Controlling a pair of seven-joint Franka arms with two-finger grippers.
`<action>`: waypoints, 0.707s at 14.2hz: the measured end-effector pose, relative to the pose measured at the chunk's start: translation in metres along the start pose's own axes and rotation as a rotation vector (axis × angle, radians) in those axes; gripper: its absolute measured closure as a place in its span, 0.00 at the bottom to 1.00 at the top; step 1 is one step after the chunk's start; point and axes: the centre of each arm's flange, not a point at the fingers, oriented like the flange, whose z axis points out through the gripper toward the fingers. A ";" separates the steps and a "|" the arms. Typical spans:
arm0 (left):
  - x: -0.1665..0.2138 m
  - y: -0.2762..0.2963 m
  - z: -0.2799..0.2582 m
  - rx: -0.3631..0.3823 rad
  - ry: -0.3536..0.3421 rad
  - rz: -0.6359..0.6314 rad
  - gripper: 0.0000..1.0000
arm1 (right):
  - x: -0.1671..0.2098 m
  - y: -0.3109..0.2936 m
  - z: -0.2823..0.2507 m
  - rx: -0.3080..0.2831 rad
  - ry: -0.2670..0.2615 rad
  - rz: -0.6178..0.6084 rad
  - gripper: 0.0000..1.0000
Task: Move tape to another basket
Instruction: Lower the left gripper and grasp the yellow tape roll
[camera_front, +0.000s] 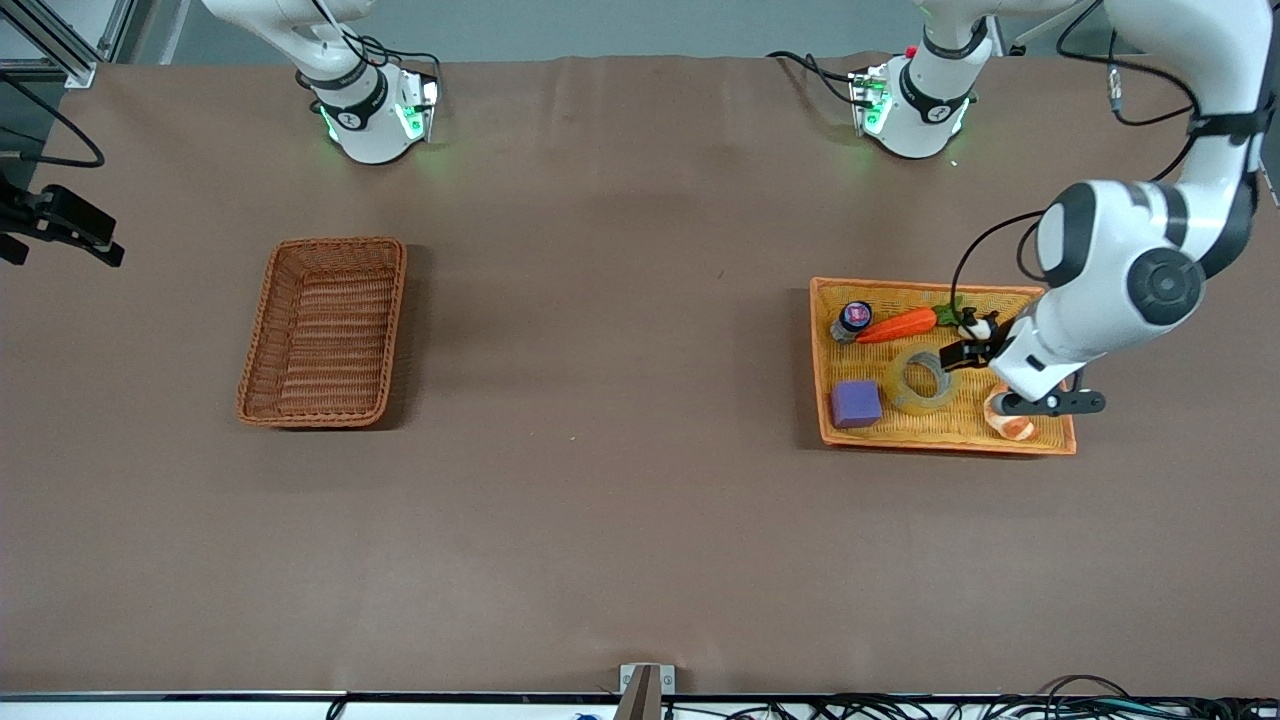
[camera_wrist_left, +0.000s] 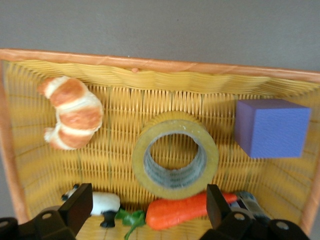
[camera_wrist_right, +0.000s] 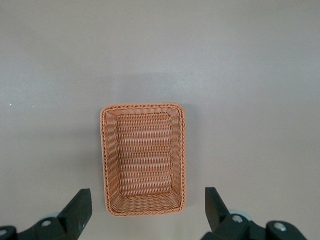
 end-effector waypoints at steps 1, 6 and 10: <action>0.001 0.000 0.018 0.000 -0.002 0.000 0.00 | 0.000 0.000 0.000 0.000 0.000 0.000 0.00; 0.006 0.000 0.092 0.000 -0.040 0.001 0.02 | 0.000 0.000 0.000 0.000 0.000 0.000 0.00; 0.003 -0.001 0.113 0.001 -0.057 0.001 0.19 | 0.000 0.000 0.000 0.000 0.000 0.000 0.00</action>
